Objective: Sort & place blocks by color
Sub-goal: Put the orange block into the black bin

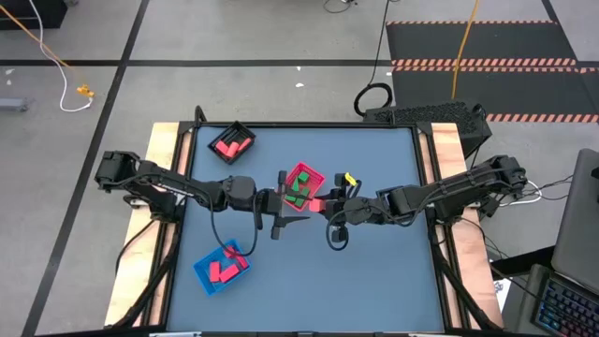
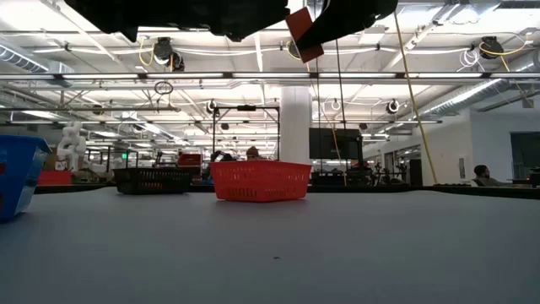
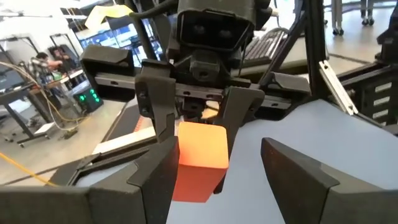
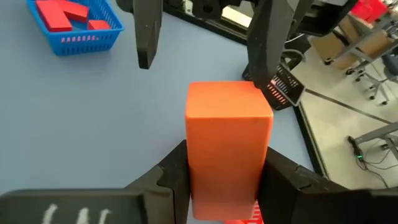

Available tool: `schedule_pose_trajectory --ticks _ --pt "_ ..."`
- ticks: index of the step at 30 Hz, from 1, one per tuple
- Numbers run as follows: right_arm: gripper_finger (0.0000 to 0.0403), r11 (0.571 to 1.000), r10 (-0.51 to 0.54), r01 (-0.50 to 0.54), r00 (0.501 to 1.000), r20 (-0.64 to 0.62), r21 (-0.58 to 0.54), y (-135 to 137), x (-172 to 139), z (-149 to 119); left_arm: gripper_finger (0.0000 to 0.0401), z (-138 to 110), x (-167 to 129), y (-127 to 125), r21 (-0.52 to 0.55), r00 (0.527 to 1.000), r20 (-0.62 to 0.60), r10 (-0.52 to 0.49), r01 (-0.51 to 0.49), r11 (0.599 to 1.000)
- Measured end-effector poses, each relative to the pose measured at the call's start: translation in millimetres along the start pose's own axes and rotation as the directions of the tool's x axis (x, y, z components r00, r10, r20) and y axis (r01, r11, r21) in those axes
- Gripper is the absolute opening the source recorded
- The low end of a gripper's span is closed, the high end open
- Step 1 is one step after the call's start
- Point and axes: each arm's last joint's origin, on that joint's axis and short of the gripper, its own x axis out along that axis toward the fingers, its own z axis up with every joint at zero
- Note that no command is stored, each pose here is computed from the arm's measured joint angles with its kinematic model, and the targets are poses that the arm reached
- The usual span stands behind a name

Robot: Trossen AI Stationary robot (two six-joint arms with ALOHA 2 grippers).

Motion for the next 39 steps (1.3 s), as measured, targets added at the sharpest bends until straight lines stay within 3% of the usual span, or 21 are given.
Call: schedule_pose_trajectory --ticks 14,32,39 --pt "0.0122 0.999 0.045 -0.046 0.998 0.053 0.022 0.1 -0.7 4.8 0.0230 -4.9 -0.1 2.3 0.054 0.993 -0.065 0.101 -0.098 0.994" --pt "0.0124 0.999 0.018 -0.021 0.997 0.074 0.044 -4.6 10.4 -8.5 0.0230 3.1 0.4 -6.5 0.077 0.996 -0.004 0.091 -0.090 0.993" --pt "0.0127 0.997 0.058 -0.063 0.992 0.110 0.049 -3.6 10.8 -6.7 0.0230 0.3 1.1 -5.1 0.079 0.996 -0.020 0.092 -0.090 0.993"
